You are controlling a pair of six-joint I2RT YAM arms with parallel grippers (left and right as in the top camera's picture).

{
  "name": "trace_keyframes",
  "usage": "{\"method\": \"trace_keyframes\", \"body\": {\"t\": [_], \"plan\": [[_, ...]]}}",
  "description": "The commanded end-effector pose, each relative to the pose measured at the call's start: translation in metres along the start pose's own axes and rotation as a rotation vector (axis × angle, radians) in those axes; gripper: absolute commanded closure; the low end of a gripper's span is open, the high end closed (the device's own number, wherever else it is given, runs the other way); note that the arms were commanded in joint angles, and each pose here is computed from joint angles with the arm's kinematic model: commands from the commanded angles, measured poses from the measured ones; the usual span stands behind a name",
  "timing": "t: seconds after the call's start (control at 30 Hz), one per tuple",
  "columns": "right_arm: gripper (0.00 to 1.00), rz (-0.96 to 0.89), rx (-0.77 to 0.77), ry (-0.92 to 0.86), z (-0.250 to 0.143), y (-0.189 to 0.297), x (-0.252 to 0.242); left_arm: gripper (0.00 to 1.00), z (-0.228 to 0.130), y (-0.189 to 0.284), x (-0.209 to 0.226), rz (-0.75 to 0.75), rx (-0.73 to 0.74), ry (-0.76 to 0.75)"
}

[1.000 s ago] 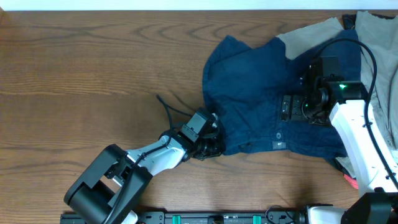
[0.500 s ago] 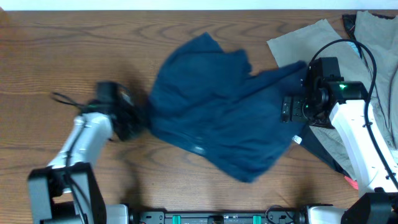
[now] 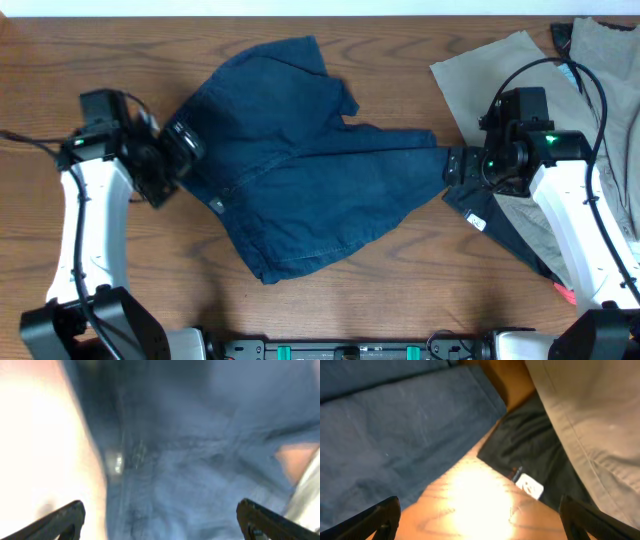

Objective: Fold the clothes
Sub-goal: 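Grasp the shorts' left edge with the left gripper and pull it left, then release the shorts with both grippers, leaving them spread flat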

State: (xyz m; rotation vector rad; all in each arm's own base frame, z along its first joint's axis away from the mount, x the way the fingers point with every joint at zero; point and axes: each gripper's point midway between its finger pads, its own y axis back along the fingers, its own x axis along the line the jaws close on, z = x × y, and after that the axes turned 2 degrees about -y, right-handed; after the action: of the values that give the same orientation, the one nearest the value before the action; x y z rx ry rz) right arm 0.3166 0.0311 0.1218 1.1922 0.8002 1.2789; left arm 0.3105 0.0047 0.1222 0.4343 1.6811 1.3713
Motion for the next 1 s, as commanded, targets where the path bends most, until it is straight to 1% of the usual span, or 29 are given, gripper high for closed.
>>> {"method": "trace_keyframes", "body": {"t": [0.0,0.17,0.3,0.37,0.47,0.5,0.57,0.63,0.67,0.8,0.9,0.93,0.97], "plan": [[0.01,0.018,-0.033,-0.010,0.010,0.003,0.004,0.02,-0.042,-0.018,0.003,0.056,0.141,-0.040],[0.01,0.022,-0.047,-0.009,0.015,0.001,0.005,0.02,-0.108,-0.051,0.009,0.137,0.317,-0.133],[0.01,0.020,-0.042,-0.010,0.014,0.001,0.004,0.02,-0.156,-0.071,0.024,0.221,0.416,-0.118],[0.01,0.020,-0.041,-0.010,0.013,0.001,0.004,0.02,-0.172,-0.081,0.031,0.248,0.436,-0.115],[0.01,0.020,-0.041,-0.010,0.013,0.001,0.004,0.02,-0.184,-0.096,0.036,0.252,0.431,-0.129],[0.01,0.020,-0.041,-0.010,0.013,0.001,0.004,0.12,-0.187,-0.101,0.037,0.246,0.424,-0.140],[0.01,0.019,-0.040,-0.010,0.013,0.001,0.004,0.45,-0.188,-0.108,0.037,0.236,0.410,-0.164],[0.01,0.018,-0.033,-0.011,0.011,0.000,0.003,0.85,-0.184,-0.108,0.041,0.261,0.389,-0.174],[0.01,0.017,-0.030,-0.011,0.011,0.000,0.003,0.94,-0.181,-0.107,0.048,0.293,0.376,-0.171],[0.04,0.013,-0.015,-0.013,0.007,0.000,0.002,0.94,-0.171,-0.089,0.083,0.452,0.362,-0.116],[0.04,0.019,-0.009,-0.013,0.006,0.000,0.003,0.94,-0.155,-0.064,0.114,0.572,0.362,-0.100],[0.05,0.037,-0.005,-0.006,0.005,0.000,0.007,0.94,-0.148,-0.056,0.122,0.602,0.359,-0.097],[0.07,0.082,0.002,0.021,0.004,0.001,0.016,0.94,-0.139,-0.048,0.128,0.616,0.346,-0.061]]}}
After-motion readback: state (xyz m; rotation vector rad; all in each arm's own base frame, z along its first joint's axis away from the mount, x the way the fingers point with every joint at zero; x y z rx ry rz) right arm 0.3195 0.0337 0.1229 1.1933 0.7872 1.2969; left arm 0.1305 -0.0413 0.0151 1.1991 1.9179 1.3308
